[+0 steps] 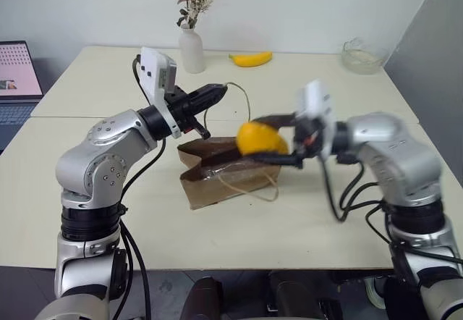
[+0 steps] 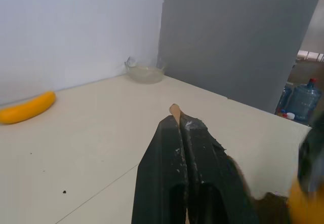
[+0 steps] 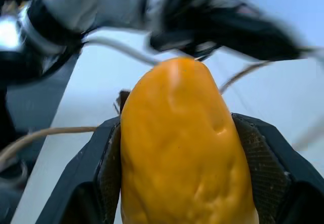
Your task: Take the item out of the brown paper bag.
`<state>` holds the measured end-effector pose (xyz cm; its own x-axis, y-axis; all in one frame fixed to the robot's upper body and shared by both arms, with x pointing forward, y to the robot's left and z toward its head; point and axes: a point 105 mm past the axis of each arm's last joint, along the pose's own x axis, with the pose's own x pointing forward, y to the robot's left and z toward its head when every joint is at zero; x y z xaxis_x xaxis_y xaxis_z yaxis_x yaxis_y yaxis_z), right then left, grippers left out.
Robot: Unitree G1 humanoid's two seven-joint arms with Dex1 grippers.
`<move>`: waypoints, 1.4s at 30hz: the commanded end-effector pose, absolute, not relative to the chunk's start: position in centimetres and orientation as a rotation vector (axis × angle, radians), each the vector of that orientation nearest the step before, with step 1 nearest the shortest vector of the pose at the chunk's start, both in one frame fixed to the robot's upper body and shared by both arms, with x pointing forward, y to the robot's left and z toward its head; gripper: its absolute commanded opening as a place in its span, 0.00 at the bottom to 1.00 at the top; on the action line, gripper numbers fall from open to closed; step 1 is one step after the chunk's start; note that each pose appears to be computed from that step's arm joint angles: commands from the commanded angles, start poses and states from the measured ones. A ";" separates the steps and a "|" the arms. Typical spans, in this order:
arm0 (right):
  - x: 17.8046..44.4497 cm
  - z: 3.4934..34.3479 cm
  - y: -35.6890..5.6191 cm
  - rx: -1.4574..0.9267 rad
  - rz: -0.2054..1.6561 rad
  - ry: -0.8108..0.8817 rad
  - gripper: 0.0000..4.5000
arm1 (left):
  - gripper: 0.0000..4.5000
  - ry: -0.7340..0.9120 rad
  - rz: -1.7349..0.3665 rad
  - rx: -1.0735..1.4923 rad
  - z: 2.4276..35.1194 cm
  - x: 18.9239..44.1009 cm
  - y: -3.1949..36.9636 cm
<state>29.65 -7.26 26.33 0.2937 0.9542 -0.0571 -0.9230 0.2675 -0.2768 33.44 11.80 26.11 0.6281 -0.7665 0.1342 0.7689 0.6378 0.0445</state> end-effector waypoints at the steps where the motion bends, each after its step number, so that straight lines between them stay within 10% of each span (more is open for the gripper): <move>1: 32.5 28.1 -12.8 -0.296 0.955 -0.157 0.64 | 0.00 -0.188 -0.876 -0.004 26.7 33.2 11.8; 10: 37.3 17.3 -20.2 -0.753 0.627 0.198 0.64 | 0.00 -0.186 -0.876 -0.006 26.5 33.4 11.5; 13: 37.4 15.5 -20.6 -0.825 0.631 0.244 0.87 | 0.00 -0.186 -0.872 -0.007 26.5 33.5 11.5; 15: 37.2 15.3 -20.5 -0.824 0.649 0.241 0.99 | 0.00 -0.184 -0.869 -0.008 26.4 33.5 11.6; 24: 32.8 21.0 -16.8 -0.557 0.880 0.062 0.99 | 0.00 -0.182 -0.883 0.172 25.5 32.8 12.5; 36: 28.9 24.7 -12.6 -0.213 1.048 -0.062 1.00 | 0.77 -0.156 -0.763 0.349 25.2 30.4 17.8; 42: 29.1 23.3 -13.2 -0.212 0.996 -0.068 1.00 | 0.77 -0.158 -0.479 0.378 23.4 28.8 20.6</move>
<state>29.31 -13.04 22.67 0.5273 0.8463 -0.0758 -0.8438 0.5110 -0.1641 29.39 20.53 21.90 0.8477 -0.5302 -0.0162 0.5062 0.7994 0.3235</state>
